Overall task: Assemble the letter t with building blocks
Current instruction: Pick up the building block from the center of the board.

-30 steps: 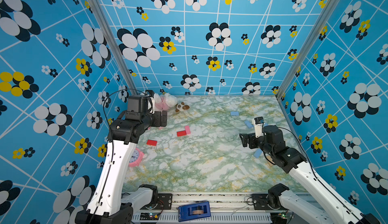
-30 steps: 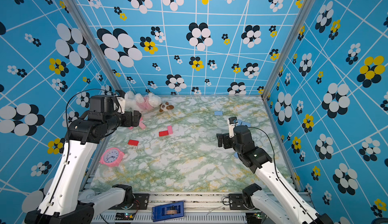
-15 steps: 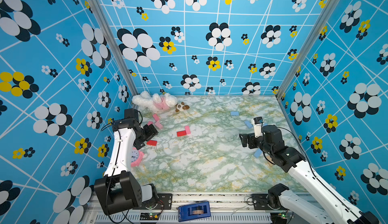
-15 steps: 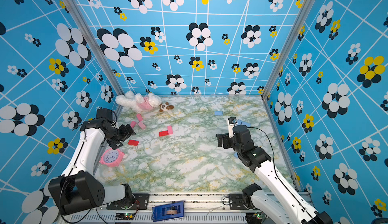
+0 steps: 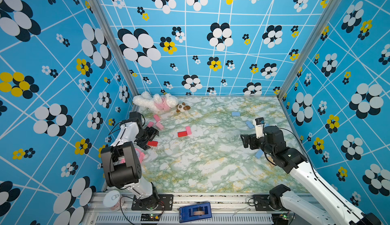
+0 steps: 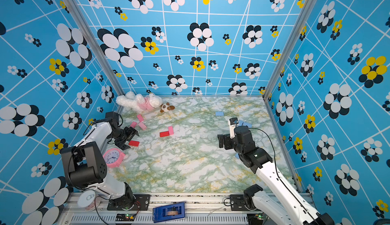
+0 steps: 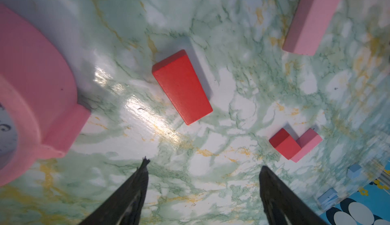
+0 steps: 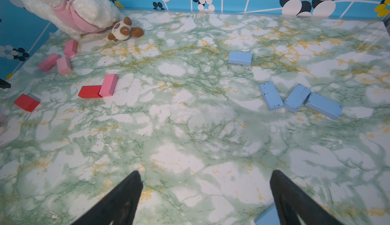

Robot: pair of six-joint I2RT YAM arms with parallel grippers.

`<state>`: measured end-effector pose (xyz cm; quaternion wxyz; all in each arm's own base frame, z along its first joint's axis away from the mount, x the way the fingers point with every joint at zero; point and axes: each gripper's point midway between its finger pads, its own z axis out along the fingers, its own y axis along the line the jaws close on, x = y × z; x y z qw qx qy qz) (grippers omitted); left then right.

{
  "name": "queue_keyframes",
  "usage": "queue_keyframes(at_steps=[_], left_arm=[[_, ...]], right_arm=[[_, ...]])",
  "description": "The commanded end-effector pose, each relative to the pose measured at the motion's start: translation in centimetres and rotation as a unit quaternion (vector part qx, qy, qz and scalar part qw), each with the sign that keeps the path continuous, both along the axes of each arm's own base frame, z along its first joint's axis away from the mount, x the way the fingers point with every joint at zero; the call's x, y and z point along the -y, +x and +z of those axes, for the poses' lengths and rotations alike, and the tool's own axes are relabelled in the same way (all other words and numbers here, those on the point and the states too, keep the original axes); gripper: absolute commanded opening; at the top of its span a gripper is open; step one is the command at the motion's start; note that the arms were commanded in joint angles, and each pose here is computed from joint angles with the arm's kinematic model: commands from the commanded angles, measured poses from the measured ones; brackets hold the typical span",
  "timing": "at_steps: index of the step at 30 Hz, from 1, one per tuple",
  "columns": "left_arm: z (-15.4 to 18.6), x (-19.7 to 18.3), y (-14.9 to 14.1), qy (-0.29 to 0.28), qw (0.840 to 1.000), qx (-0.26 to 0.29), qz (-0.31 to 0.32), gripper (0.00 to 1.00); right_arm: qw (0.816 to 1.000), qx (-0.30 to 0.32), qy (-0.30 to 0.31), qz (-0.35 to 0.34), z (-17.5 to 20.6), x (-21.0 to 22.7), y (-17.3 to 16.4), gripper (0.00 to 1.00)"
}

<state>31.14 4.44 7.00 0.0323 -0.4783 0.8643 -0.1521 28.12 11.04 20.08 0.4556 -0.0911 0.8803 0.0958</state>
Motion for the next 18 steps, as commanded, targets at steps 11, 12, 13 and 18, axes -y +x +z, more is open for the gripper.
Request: queue_keyframes(at_steps=[11, 12, 13, 18], left_arm=[[-2.2, -2.4, 0.1, 0.035, 0.996, -0.061, 0.063, 0.83], [-2.5, -2.5, 0.2, 0.037, 0.995, -0.065, 0.064, 0.82], [-2.7, -2.5, 0.3, 0.037, 0.995, -0.068, 0.064, 0.81], [-3.3, -2.5, 0.8, 0.04, 0.995, -0.075, 0.06, 0.76]], right_arm=[[1.0, 0.01, 0.016, 0.003, 0.3, -0.4, 0.0, 0.98], [1.0, 0.01, 0.015, 0.004, 0.3, -0.5, 0.0, 0.98], [1.0, 0.011, 0.015, 0.003, 0.3, -0.4, 0.0, 0.98], [1.0, 0.011, 0.016, 0.004, 0.3, -0.4, -0.1, 0.98]])
